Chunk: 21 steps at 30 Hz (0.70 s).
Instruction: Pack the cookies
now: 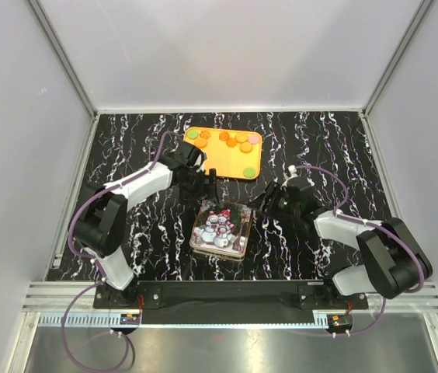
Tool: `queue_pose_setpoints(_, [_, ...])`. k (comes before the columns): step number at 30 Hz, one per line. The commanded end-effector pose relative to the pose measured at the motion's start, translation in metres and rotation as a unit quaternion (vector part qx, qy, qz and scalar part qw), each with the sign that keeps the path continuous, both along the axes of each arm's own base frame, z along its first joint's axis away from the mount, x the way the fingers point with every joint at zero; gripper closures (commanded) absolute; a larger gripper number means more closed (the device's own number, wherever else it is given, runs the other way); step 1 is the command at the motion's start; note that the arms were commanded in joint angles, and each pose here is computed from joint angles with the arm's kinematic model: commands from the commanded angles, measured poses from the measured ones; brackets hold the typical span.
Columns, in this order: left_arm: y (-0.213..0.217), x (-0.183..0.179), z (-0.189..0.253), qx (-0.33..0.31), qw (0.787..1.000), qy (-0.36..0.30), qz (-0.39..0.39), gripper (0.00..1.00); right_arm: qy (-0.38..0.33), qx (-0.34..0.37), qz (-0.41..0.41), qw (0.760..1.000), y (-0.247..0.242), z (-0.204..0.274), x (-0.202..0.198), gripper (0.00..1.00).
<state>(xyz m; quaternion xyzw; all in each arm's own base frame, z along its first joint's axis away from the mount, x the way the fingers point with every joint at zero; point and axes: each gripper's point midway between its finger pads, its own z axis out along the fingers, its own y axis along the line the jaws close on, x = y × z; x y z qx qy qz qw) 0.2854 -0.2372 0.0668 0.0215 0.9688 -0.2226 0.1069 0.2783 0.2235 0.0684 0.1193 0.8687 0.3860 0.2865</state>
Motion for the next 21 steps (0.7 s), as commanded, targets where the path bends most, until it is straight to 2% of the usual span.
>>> queue_pose_setpoints(1, [-0.004,0.014,0.01,-0.003,1.0,-0.025,-0.005,0.16,-0.029,0.027,0.02,0.999,0.012,0.011,0.011,0.39])
queue_pose_setpoints(9, [-0.004,0.009,0.0,-0.005,1.0,-0.018,0.001,0.16,-0.023,0.042,0.021,0.999,0.012,0.001,0.003,0.37])
queue_pose_setpoints(21, [-0.01,0.005,-0.005,-0.014,1.0,-0.012,0.008,0.16,-0.013,0.08,0.025,0.996,0.018,-0.008,-0.003,0.4])
